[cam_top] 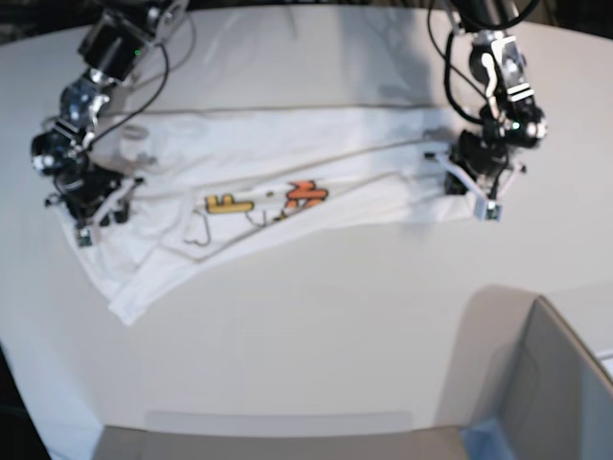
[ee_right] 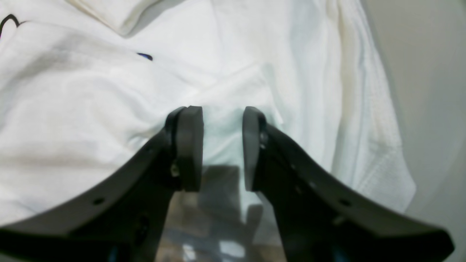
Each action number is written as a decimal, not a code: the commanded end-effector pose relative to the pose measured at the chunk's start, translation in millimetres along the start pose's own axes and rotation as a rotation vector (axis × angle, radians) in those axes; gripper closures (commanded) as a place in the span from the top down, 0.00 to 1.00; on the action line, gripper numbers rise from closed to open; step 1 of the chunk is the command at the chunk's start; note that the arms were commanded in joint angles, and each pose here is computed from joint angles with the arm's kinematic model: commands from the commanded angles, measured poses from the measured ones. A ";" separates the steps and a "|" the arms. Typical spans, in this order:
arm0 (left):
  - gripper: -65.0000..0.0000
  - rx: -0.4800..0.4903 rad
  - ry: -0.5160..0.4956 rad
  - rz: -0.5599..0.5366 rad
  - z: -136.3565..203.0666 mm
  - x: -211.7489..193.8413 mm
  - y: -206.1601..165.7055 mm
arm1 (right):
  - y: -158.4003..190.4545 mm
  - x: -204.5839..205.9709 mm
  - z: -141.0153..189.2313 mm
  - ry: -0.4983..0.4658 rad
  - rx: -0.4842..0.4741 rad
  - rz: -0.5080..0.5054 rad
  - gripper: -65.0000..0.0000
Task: Layout the t-shirt on the table in an organized manner, then fold the t-shirt properly
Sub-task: 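Release the edge with the left gripper and lift it away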
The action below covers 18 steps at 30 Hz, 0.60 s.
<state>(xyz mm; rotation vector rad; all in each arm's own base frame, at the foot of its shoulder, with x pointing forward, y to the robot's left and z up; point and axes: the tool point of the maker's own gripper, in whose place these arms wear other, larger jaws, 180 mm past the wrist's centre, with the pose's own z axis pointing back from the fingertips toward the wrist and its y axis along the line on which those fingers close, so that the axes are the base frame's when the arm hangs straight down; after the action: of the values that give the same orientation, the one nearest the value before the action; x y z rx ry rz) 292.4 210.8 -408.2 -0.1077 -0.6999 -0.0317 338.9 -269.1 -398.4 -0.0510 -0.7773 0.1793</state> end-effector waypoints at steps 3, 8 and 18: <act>0.08 0.015 -0.052 -0.021 7.0 19.4 3.9 | -6.7 -24.7 2.0 0.124 -0.022 0.047 0.30; 0.08 0.033 -0.126 -0.061 22.1 44.3 1.9 | -6.7 -24.7 2.0 0.124 -0.022 0.047 0.30; 0.09 0.031 -0.150 -0.068 22.7 55.9 0.2 | -5.4 -24.0 1.5 0.122 -0.020 0.045 0.30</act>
<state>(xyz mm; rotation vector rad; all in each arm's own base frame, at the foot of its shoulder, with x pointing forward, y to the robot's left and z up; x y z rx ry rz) 314.2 213.0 -366.1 -0.0609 -0.8165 -0.0688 339.1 -268.8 -398.3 -0.0505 -0.7777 0.1796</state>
